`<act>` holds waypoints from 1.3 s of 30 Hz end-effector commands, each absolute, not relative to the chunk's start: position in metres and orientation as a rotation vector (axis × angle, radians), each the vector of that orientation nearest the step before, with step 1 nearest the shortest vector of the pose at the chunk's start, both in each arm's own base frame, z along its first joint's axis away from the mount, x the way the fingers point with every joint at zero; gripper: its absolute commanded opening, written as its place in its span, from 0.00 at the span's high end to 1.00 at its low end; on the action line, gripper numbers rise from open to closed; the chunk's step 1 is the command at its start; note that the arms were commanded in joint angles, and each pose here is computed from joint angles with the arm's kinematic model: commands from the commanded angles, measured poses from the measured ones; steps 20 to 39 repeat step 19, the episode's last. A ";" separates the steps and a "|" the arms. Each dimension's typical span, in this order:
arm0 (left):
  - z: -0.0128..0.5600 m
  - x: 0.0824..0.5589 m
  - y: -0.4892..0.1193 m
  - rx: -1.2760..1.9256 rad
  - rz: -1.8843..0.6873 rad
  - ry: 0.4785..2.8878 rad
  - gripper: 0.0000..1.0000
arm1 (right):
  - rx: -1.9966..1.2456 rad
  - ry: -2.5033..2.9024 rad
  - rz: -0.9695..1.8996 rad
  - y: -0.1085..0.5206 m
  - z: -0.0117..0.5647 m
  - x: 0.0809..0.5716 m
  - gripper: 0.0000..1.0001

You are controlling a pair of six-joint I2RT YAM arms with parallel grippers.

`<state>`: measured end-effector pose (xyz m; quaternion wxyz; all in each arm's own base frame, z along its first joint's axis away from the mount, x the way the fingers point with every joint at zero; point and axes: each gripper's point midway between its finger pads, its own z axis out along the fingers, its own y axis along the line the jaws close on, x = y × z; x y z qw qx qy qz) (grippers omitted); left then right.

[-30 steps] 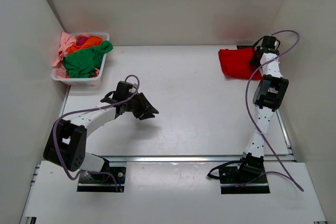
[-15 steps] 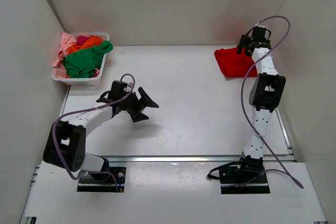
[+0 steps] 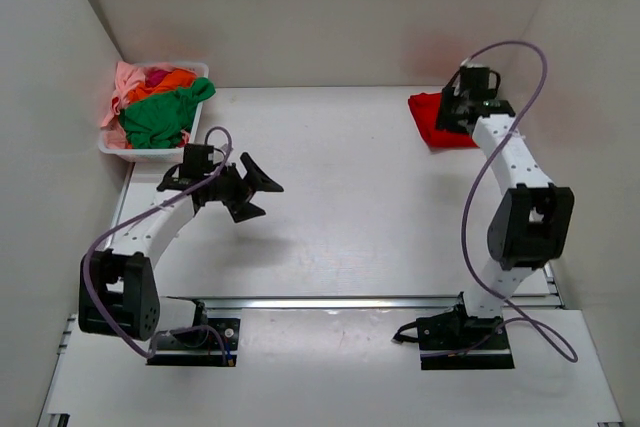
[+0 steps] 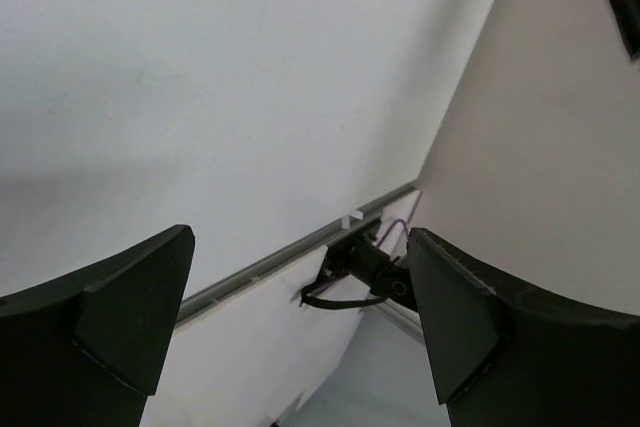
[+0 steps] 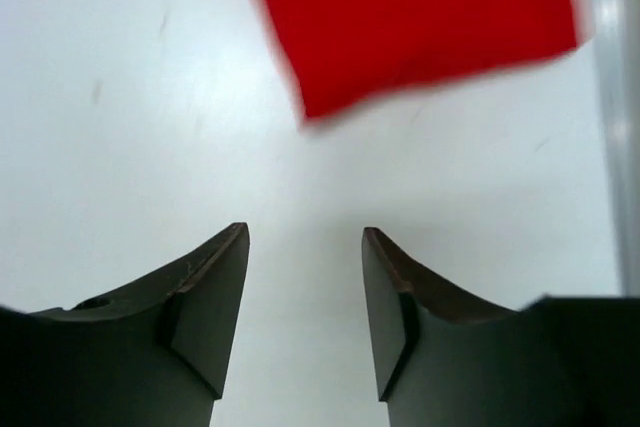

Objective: Fold and stack the t-shirts
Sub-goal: Put the neatly folded tshirt into the corner of the board with the right arm

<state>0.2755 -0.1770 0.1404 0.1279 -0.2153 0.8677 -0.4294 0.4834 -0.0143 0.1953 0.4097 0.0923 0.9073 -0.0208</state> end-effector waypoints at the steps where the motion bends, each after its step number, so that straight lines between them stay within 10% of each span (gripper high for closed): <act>1: 0.154 0.288 -0.153 -0.452 -1.074 2.549 0.01 | 0.129 2.314 0.065 0.038 0.207 0.428 0.53; 14: 0.230 0.347 -0.086 -0.258 -0.511 2.446 0.01 | 0.212 2.344 -0.007 -0.005 0.195 0.310 0.53; 39: 0.239 0.346 -0.097 -0.190 -0.586 2.405 0.01 | 0.187 2.362 0.025 0.001 0.184 0.293 0.53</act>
